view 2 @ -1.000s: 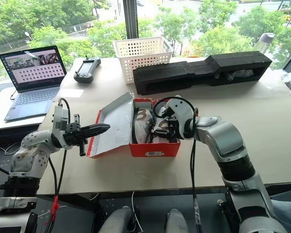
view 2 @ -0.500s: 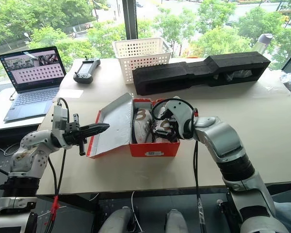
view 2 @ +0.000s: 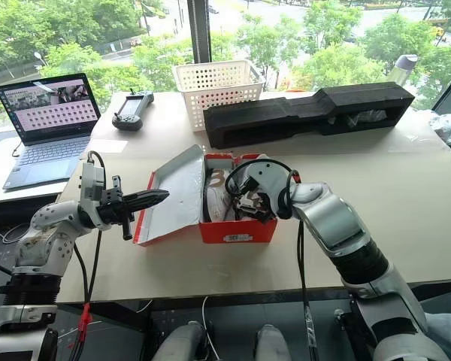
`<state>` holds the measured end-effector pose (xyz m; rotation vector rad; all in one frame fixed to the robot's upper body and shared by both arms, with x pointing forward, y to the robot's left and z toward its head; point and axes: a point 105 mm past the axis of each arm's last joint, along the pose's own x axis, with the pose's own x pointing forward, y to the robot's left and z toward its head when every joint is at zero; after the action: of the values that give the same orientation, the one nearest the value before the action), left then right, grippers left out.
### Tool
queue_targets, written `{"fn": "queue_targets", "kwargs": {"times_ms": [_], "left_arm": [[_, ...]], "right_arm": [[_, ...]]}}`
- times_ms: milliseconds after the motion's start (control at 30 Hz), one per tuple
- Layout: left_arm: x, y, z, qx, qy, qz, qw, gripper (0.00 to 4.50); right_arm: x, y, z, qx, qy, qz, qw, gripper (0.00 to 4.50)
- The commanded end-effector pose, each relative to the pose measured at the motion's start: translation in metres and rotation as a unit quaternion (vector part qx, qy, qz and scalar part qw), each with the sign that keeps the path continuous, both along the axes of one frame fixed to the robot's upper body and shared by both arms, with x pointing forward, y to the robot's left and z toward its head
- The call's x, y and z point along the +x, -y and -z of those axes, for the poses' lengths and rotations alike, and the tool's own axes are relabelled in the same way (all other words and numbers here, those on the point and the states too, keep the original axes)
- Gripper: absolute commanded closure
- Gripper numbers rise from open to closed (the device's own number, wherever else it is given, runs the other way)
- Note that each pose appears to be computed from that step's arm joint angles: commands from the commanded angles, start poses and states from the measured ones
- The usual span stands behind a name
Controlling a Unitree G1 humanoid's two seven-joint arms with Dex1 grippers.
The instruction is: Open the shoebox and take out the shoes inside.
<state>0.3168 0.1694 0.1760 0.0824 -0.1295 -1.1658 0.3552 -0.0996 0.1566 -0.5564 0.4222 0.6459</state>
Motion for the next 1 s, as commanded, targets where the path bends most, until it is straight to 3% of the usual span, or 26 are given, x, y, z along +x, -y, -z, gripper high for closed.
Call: {"fn": "queue_targets", "kwargs": {"times_ms": [33, 167, 500, 733, 833, 1000], "left_arm": [[0.0, -0.001, -0.016, 0.003, 0.033, 0.0, 0.999, 4.5], [0.0, -0.001, -0.016, 0.003, 0.033, 0.0, 0.999, 4.5], [0.001, 0.0, -0.016, 0.004, 0.032, -0.002, 0.999, 4.5], [0.001, 0.0, -0.015, 0.006, 0.028, -0.001, 1.0, 4.5], [0.002, 0.0, -0.015, 0.007, 0.027, -0.001, 1.0, 4.5], [0.001, 0.0, -0.015, 0.007, 0.027, -0.001, 1.0, 4.5]], "right_arm": [[0.002, 0.006, 0.007, -0.013, -0.005, 0.015, 1.0, 3.06], [0.002, 0.006, 0.006, -0.013, -0.005, 0.015, 1.0, 4.38], [0.005, 0.008, 0.0, -0.007, 0.007, 0.023, 1.0, 4.45], [0.012, 0.0, -0.033, 0.023, 0.072, 0.018, 0.997, 4.45], [0.014, -0.003, -0.046, 0.054, 0.079, 0.021, 0.995, 3.7], [0.018, -0.003, -0.061, 0.064, 0.094, 0.022, 0.993, 1.99]]}}
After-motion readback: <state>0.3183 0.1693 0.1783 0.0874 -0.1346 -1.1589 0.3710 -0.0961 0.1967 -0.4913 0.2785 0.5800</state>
